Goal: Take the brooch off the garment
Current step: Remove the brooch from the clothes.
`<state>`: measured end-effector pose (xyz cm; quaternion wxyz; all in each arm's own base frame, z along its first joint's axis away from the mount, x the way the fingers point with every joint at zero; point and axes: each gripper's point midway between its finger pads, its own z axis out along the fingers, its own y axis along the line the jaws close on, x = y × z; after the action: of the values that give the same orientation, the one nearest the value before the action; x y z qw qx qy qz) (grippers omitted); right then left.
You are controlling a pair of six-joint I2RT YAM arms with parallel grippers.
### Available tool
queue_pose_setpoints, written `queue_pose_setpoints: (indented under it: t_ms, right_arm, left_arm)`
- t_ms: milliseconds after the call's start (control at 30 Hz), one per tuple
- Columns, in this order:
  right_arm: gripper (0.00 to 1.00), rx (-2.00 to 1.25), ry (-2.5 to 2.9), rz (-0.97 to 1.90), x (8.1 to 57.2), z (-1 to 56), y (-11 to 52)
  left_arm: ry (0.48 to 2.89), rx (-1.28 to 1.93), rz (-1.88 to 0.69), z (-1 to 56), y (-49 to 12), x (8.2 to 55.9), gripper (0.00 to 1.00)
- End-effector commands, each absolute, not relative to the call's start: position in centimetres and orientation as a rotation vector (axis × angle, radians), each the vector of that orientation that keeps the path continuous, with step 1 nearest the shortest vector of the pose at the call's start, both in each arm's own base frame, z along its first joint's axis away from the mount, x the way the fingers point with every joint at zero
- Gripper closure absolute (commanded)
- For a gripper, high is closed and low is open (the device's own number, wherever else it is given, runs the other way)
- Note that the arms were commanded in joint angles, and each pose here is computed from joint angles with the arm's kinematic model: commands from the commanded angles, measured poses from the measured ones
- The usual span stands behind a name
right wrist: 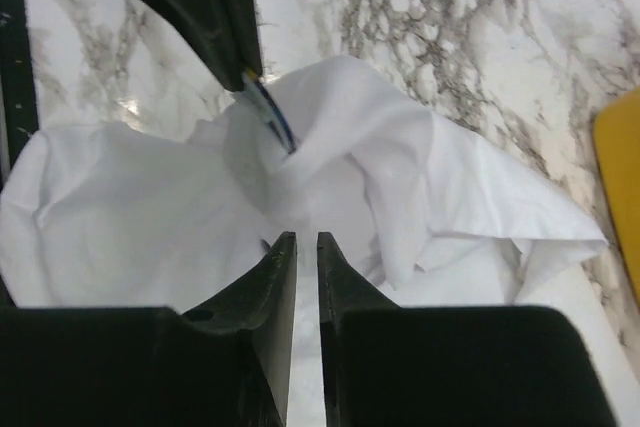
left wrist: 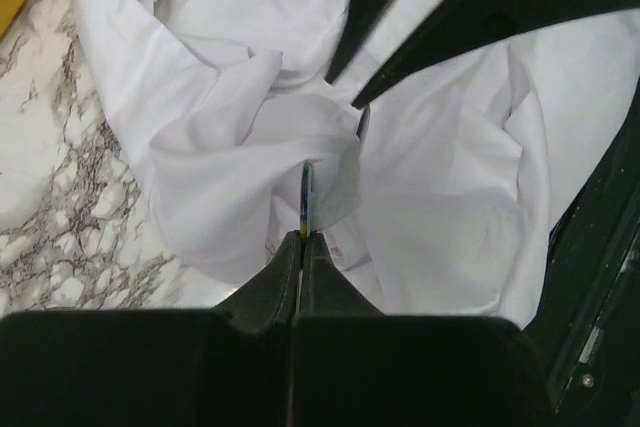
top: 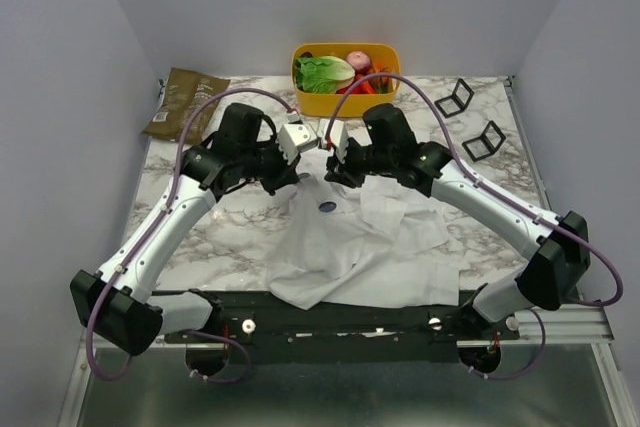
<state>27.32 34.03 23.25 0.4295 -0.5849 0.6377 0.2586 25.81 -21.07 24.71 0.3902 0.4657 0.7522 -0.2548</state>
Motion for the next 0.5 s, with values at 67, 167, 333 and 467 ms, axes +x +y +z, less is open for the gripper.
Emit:
queue_pose_setpoints:
  t_ms: [67,167,333,467]
  right_arm:
    - [0.48,-1.431,1.629,0.613,28.1,22.4,34.1]
    - [0.41,-1.431,1.621,0.652,27.8,22.7,34.4]
    - [0.34,-1.445,1.626,0.829,25.6,22.8,35.6]
    - [0.31,-1.448,1.625,0.969,24.2,23.3,36.6]
  left_arm:
    - [2.127,1.254,-0.396,21.7,-18.9,25.6,1.0]
    - [2.176,1.274,-0.364,21.5,-18.6,25.3,1.0]
    - [2.25,1.285,-0.315,21.2,-18.2,25.1,1.0]
    - [2.321,1.276,-0.323,20.9,-18.1,24.8,1.0]
